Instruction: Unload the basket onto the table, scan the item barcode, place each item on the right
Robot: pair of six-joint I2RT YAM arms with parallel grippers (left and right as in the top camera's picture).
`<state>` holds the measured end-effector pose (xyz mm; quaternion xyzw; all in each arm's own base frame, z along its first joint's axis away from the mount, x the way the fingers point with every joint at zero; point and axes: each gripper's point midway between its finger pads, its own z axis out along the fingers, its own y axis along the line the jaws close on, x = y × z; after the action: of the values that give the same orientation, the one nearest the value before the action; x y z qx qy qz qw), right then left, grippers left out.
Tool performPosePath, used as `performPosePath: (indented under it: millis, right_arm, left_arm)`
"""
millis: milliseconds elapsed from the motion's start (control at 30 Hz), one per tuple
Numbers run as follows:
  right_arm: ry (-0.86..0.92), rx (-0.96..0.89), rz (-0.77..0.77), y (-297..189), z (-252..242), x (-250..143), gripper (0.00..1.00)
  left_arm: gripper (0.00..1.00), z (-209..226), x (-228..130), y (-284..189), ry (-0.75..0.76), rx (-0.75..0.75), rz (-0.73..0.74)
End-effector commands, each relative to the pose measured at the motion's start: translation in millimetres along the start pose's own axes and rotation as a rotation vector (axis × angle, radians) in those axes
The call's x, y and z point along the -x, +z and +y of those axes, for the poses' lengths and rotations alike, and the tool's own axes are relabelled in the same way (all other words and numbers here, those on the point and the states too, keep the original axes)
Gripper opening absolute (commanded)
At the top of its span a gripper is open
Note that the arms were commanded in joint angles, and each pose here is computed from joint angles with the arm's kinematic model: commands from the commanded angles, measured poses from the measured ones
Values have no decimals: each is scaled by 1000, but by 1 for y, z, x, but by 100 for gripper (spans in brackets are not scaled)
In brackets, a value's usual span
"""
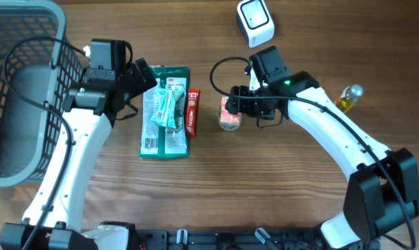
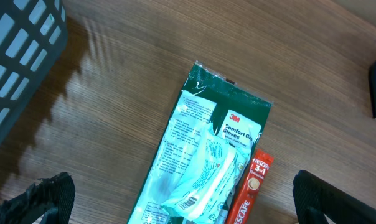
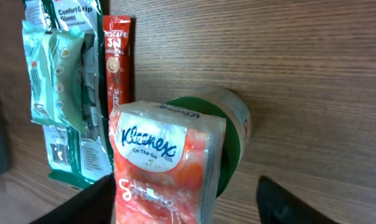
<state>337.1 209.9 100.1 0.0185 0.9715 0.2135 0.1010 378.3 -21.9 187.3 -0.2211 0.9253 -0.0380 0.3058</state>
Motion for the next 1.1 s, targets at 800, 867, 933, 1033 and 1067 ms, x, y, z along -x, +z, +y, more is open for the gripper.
performPosePath:
  millis: [800, 867, 933, 1033, 1067]
  right_arm:
    - [27, -4, 39, 1, -3, -12, 34]
    - [29, -3, 40, 4, -3, -14, 33]
    - [29, -2, 41, 5, -3, -14, 26]
    - [29, -1, 38, 5, -3, -13, 20]
    - [29, -1, 38, 5, -3, -13, 20]
  left_arm:
    - [100, 0, 6, -4, -4, -1, -17]
    - [100, 0, 6, -4, -4, -1, -18]
    - [100, 0, 6, -4, -4, -1, -18]
    - [100, 0, 6, -4, -4, -1, -17]
    - [100, 0, 6, -4, -4, -1, -18]
